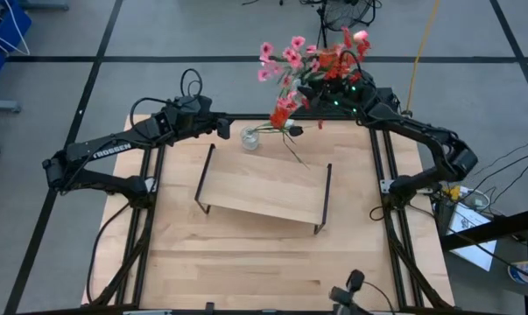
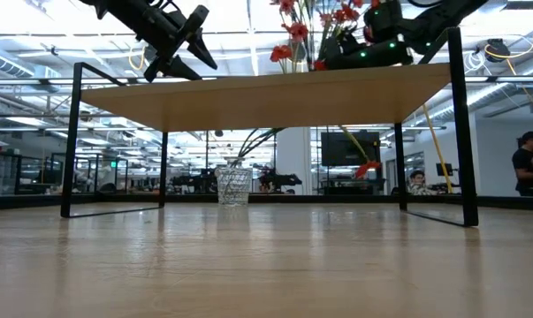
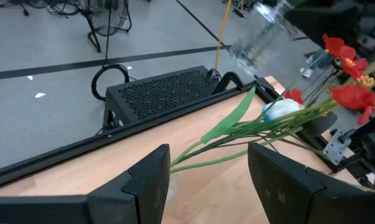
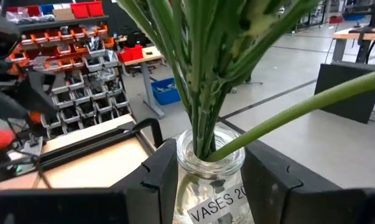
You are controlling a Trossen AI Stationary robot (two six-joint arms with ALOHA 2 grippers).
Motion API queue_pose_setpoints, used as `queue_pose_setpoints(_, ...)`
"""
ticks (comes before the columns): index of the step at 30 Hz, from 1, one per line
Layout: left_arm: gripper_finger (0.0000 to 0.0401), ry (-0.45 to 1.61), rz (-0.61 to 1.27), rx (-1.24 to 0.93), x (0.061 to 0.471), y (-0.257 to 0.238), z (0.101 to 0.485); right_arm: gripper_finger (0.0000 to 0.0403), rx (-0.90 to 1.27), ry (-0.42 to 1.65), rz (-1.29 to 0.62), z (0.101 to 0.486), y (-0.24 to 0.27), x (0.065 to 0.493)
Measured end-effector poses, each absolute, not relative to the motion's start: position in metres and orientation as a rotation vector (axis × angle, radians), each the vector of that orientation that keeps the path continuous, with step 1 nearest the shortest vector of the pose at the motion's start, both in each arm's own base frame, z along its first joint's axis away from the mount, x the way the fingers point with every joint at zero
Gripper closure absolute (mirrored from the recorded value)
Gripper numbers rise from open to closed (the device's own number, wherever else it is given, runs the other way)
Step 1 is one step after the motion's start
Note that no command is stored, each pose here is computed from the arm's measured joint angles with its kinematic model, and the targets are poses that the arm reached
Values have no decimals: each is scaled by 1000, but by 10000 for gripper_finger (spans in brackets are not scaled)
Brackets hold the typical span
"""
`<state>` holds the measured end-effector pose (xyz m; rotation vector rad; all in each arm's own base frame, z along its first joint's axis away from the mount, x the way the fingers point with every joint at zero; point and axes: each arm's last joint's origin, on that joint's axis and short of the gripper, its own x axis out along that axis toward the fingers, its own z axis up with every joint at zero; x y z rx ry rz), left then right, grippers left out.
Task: Pick and place flowers into a vace then onto a shelf
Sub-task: Put the right transparent flower vase on the shelf
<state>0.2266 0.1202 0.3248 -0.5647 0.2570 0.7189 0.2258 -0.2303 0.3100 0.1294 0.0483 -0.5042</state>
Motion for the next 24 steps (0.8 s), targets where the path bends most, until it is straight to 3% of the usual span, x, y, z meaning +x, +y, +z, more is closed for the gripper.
queue_pose_setpoints(5,183,261,705,-539,227,120,325,271,123,40,-505,315,-243,238)
queue_pose_setpoints(13,183,186,501,-521,233,117,336,271,165,59,-455,309,-248,244)
queue_pose_setpoints(18,183,72,513,-574,235,119,345,271,170,64,-456,309,-248,244)
queue_pose_setpoints(24,188,-37,590,-410,234,123,357,271,187,88,-457,306,-247,244)
